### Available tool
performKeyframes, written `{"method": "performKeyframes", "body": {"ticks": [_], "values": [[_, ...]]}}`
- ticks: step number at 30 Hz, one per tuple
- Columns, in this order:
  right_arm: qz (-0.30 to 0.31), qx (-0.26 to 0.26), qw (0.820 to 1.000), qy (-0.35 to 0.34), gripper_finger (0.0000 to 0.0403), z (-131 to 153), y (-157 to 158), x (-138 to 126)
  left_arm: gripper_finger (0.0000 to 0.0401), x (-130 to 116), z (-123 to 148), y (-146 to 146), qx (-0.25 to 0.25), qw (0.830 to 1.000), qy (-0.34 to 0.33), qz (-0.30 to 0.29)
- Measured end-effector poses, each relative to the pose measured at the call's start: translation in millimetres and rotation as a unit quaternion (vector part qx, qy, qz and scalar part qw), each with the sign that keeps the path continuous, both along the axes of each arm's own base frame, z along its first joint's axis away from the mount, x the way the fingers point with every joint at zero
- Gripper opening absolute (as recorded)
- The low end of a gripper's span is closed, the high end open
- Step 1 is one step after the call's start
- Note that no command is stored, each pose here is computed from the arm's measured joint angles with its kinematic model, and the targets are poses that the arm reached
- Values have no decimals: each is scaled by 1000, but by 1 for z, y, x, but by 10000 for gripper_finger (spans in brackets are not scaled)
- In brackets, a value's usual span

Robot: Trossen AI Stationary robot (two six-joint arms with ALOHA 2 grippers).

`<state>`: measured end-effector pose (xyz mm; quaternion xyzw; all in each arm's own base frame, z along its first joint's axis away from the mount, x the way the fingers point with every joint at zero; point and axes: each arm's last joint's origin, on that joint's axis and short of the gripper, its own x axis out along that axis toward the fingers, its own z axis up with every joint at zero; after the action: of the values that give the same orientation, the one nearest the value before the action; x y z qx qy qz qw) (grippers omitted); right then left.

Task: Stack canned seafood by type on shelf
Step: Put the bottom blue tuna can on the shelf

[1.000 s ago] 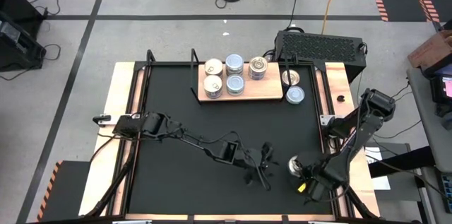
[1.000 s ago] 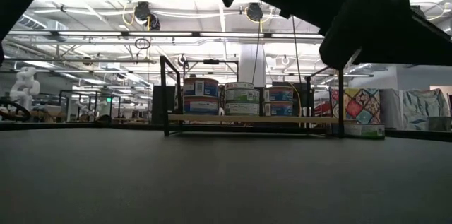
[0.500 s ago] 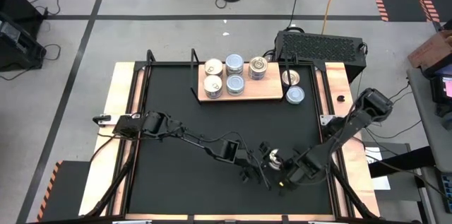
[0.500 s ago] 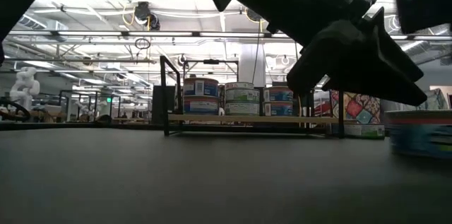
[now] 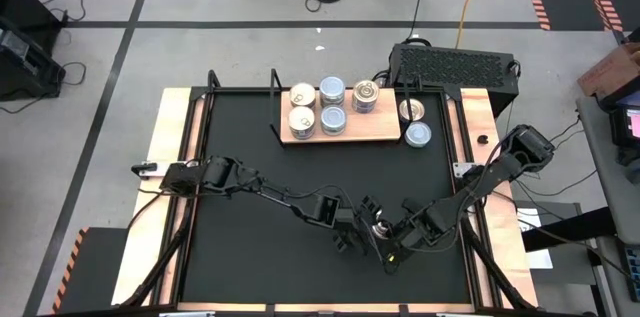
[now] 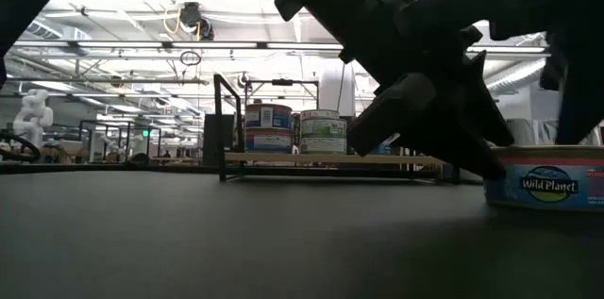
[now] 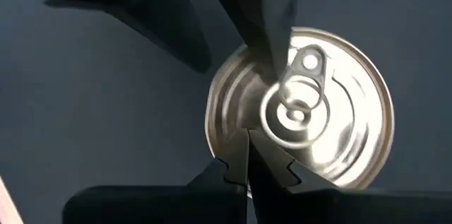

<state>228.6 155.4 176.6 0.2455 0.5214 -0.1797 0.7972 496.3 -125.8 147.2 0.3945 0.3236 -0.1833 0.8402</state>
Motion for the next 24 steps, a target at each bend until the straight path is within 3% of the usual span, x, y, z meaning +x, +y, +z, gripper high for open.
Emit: {"method": "performKeyframes", "body": {"ticks": [13, 24], "values": [[23, -5, 999, -41, 0, 14, 6, -7, 237, 1, 0, 1, 3, 1000, -4, 5], [-37, -60, 992, -104, 0, 38, 9, -41, 237, 2, 1, 5, 9, 1000, -6, 15]]}}
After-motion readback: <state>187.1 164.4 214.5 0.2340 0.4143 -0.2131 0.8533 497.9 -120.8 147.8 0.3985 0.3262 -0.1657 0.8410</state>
